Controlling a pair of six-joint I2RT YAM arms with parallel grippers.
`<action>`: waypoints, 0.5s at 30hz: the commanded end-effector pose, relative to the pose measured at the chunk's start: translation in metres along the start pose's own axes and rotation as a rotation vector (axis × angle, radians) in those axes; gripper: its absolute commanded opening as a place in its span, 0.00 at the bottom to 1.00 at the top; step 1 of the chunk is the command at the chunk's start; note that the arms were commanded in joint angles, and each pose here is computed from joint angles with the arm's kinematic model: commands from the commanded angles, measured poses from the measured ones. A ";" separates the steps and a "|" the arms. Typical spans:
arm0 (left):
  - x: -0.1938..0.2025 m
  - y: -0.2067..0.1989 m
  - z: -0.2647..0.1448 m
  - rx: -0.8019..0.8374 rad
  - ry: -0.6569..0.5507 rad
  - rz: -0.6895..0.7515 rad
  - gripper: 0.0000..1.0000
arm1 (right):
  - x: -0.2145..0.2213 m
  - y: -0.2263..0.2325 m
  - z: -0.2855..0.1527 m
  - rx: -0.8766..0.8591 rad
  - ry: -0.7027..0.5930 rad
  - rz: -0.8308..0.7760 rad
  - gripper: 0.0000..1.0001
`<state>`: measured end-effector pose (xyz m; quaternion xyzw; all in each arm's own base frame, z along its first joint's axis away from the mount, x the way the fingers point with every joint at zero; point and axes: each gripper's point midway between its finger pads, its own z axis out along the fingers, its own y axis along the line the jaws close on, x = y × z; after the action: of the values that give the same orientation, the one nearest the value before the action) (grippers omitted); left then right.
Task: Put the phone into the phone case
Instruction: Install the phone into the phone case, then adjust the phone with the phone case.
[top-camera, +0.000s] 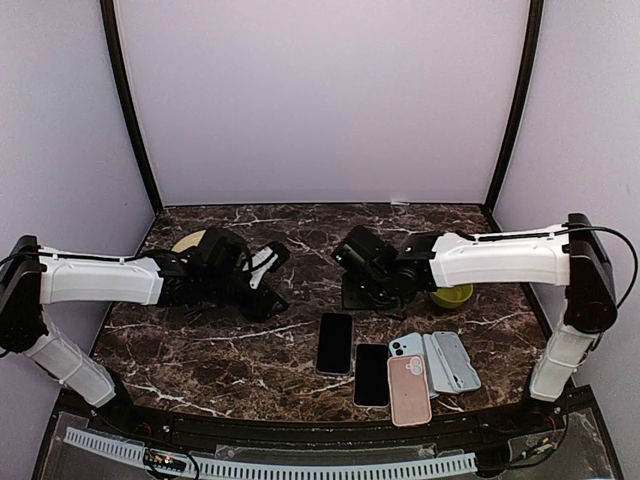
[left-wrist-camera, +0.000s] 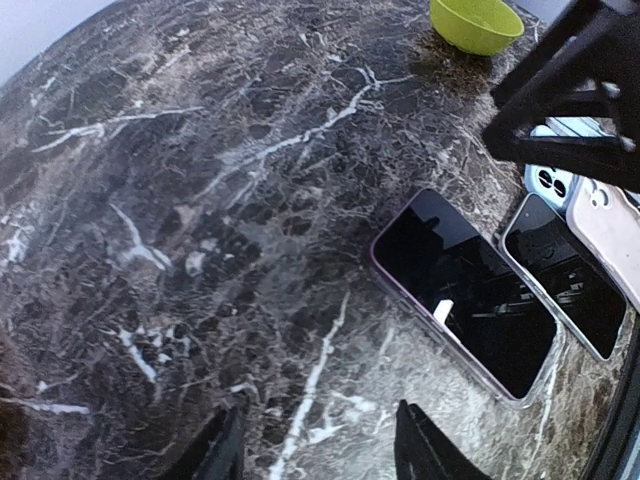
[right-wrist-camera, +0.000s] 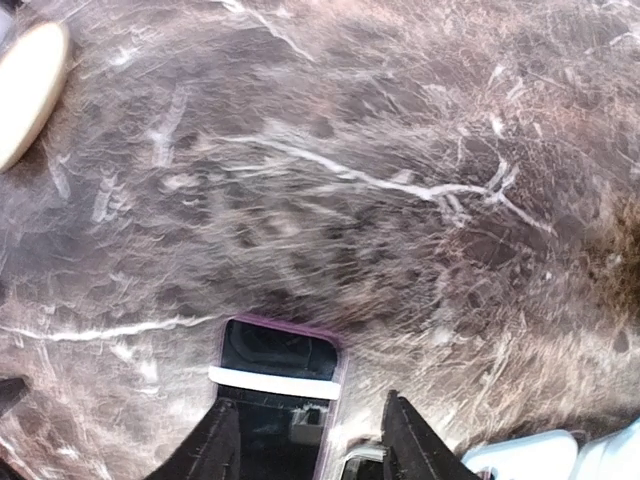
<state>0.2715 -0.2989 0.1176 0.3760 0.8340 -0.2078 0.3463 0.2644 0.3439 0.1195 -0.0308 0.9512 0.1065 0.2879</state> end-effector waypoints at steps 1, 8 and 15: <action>0.008 -0.030 0.014 0.066 0.070 0.038 0.47 | 0.025 -0.010 0.036 -0.062 0.114 0.037 0.38; 0.038 -0.045 0.044 0.086 0.219 0.056 0.33 | 0.046 -0.027 0.066 0.020 0.181 0.016 0.21; 0.055 -0.069 0.060 0.159 0.261 0.078 0.32 | 0.050 -0.012 0.077 -0.040 0.198 0.015 0.14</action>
<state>0.2279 -0.3421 0.0423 0.4482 0.8435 -0.1901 0.2268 0.2606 0.3293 0.0251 -0.0320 0.9778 0.0874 0.1875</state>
